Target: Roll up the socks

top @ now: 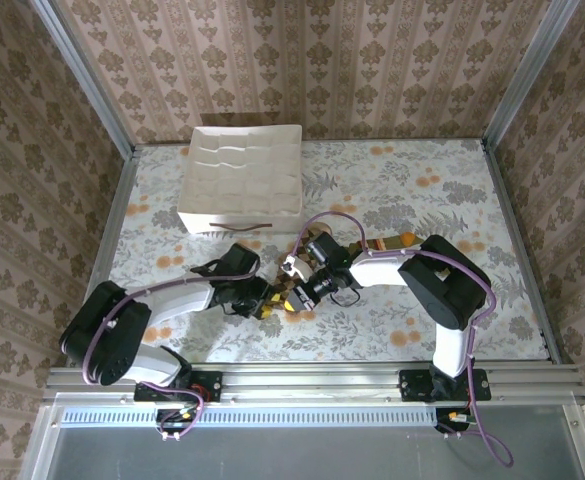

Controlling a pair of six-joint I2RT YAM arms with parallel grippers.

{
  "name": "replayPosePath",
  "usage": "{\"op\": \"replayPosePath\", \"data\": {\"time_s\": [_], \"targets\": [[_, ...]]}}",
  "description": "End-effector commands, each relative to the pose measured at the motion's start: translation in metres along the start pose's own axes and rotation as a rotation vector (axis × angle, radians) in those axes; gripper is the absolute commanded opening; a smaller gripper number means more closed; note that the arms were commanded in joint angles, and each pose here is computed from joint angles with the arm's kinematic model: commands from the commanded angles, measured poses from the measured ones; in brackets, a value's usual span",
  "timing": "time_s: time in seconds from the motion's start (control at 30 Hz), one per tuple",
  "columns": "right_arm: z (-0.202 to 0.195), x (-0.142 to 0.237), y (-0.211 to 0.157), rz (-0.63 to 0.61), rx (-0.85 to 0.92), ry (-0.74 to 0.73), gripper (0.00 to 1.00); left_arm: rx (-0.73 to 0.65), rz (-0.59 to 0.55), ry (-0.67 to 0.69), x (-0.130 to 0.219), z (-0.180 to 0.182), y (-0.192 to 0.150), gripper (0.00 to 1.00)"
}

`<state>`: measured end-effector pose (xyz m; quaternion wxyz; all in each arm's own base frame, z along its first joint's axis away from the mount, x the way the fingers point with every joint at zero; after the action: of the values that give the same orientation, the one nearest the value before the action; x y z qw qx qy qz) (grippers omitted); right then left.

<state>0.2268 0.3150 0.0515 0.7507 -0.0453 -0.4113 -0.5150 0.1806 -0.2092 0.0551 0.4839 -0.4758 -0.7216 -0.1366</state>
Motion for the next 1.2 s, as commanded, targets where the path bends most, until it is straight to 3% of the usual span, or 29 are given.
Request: {"op": "replayPosePath", "data": {"time_s": [0.0,0.03,0.1,0.23,0.33,0.43,0.7,0.97,1.07,1.17], "targets": [[-0.024,-0.007,-0.031,0.105,-0.1,-0.094,0.0,0.047,0.002,0.068,-0.004,0.012,-0.001,0.17],[-0.022,-0.005,-0.03,0.093,-0.081,-0.103,0.0,0.064,0.004,0.088,-0.004,0.016,-0.001,0.08],[-0.019,0.001,-0.027,0.054,-0.028,-0.125,0.09,0.079,0.003,0.126,-0.001,0.022,-0.003,0.0],[0.008,0.029,-0.018,-0.127,0.261,-0.27,0.36,0.088,-0.018,0.18,0.01,0.026,-0.006,0.0],[0.029,0.042,-0.021,-0.222,0.508,-0.444,0.47,0.108,-0.014,0.202,0.016,0.026,-0.009,0.0],[0.046,0.04,-0.027,-0.216,0.675,-0.563,0.51,0.116,0.003,0.215,0.016,0.024,-0.011,0.0],[0.072,0.008,-0.028,-0.171,0.974,-0.717,0.54,0.094,0.013,0.234,0.016,0.021,-0.01,0.0],[0.066,-0.016,-0.019,-0.141,1.022,-0.78,0.51,0.089,0.019,0.225,0.015,0.019,-0.011,0.0],[0.06,-0.021,-0.016,-0.134,1.012,-0.812,0.46,0.087,0.02,0.222,0.015,0.019,-0.011,0.0],[0.053,-0.025,-0.016,-0.124,0.98,-0.825,0.31,0.087,0.022,0.216,0.016,0.019,-0.012,0.0]]}}
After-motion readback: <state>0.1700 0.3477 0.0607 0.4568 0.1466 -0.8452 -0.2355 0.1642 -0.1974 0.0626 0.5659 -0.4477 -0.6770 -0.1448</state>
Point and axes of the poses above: each hand's point on the last joint's axis, 136 mm out from that joint toward the fingers, its own x axis back along the fingers, its own z axis along the line the jaws close on, y = z × x, the point moved 4 cm from there along x, back along the fingers, and after that the axes turned 8 degrees about -x, right-handed, at the moved point
